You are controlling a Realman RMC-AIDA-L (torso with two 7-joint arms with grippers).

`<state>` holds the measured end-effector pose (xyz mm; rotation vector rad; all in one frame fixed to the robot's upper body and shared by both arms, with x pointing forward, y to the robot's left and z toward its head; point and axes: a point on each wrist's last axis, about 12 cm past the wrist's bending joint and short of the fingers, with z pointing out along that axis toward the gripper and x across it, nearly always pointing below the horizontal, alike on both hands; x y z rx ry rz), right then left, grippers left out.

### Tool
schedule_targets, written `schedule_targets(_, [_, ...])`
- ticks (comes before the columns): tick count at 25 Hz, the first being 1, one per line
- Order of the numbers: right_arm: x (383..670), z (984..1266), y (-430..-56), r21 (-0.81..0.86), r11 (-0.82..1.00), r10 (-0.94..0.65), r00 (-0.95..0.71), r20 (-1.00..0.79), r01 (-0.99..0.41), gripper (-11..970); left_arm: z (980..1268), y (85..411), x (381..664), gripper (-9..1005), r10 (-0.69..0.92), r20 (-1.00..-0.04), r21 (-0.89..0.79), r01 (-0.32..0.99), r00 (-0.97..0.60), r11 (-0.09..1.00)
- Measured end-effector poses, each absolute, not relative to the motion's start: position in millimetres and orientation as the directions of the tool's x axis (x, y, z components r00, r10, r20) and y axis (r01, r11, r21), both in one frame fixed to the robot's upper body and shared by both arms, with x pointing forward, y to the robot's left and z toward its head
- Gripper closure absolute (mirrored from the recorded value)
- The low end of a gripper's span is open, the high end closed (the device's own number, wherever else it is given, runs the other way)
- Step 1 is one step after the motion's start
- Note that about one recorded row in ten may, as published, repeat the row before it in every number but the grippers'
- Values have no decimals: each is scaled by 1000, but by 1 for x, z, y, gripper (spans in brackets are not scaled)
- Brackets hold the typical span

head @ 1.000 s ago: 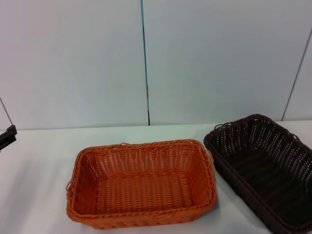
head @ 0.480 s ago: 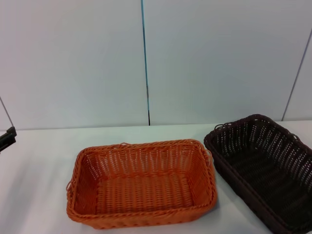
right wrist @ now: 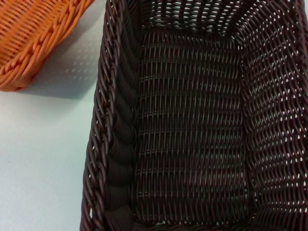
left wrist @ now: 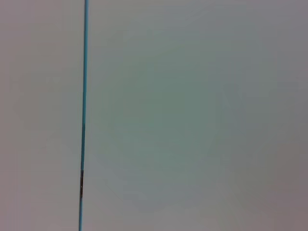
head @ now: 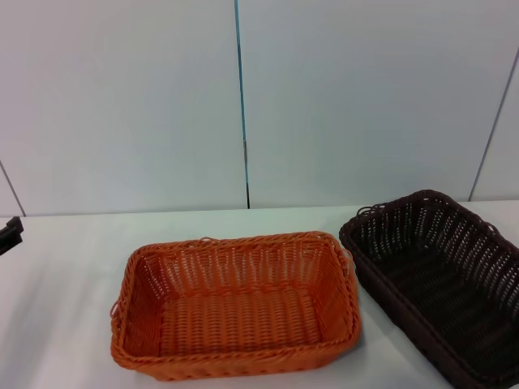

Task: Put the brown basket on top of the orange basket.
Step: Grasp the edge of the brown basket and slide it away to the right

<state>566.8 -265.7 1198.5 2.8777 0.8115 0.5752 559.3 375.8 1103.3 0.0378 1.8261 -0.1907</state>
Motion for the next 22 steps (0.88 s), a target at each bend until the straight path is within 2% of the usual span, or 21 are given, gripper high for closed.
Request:
schedule_targets(3, [566, 1199, -268, 162, -893, 450, 826, 339, 420, 217, 1103, 375, 559, 90, -78, -962, -114, 127, -262, 985])
schedule_targets(11, [558, 1200, -289, 22, -993, 120, 929, 349, 120, 217, 1103, 373, 560, 90, -81, -961, -119, 133, -263, 984])
schedule_targets(18, [552, 1206, -308, -311, -950, -106, 920, 378, 18, 218, 1105, 373, 562, 91, -77, -963, -116, 138, -260, 984])
schedule_targets(22, [549, 1205, -321, -361, -932, -176, 906, 385, -28, 218, 1104, 374, 562, 91, -75, -962, -114, 135, -263, 984])
